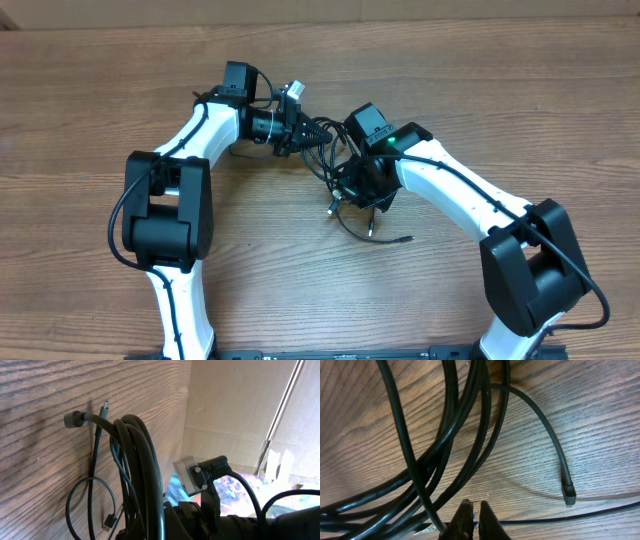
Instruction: Untangle cables
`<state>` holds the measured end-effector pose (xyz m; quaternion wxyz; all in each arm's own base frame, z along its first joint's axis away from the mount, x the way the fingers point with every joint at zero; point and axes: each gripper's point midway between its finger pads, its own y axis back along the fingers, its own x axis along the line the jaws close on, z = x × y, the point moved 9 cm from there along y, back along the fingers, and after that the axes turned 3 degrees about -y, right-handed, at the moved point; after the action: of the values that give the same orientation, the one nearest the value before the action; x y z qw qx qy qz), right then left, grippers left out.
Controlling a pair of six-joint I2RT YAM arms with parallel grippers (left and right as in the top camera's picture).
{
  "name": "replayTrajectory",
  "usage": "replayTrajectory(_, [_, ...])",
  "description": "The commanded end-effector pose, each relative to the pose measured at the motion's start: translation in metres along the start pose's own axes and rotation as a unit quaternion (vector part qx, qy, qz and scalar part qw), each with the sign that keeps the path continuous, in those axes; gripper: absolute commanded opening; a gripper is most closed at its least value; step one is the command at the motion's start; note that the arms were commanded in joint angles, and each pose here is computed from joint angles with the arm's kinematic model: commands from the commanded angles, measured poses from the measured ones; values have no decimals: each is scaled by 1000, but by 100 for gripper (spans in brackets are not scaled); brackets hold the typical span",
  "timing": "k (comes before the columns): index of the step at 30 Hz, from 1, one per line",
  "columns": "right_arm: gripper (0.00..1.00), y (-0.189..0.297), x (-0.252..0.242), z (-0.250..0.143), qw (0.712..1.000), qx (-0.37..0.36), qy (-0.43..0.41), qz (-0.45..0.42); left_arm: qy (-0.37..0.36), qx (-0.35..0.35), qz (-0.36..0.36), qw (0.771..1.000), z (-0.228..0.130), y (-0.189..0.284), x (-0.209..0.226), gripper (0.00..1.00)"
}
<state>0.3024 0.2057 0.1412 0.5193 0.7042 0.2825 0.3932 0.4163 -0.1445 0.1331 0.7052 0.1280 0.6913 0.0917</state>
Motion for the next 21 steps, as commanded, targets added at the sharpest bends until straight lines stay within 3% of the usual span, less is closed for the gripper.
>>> replayTrajectory(1, [5, 4, -3, 8, 1000, -8, -17, 3, -31, 0, -18, 999, 4, 3, -10, 4])
replayTrajectory(5, [6, 8, -2, 2, 992, 66, 98, 48, -35, 0, -18, 999, 4, 2, -10, 4])
replayTrajectory(10, [11, 10, -9, 3, 988, 85, 122, 44, -35, 0, -18, 999, 4, 2, -10, 4])
replayTrajectory(14, [40, 11, 1, 1, 976, 97, 172, 88, -39, 1, -18, 999, 4, 2, -10, 4])
replayTrajectory(15, [42, 11, 2, 1, 976, 95, 174, 93, -41, 2, -20, 999, 3, 2, -11, 4])
replayTrajectory(19, [42, 11, 9, 9, 981, 59, 155, 101, -45, 6, -33, 998, 2, 2, -13, 4])
replayTrajectory(21, [33, 9, 8, 14, 989, 31, 119, 79, -45, 10, -44, 998, 2, 2, -14, 4])
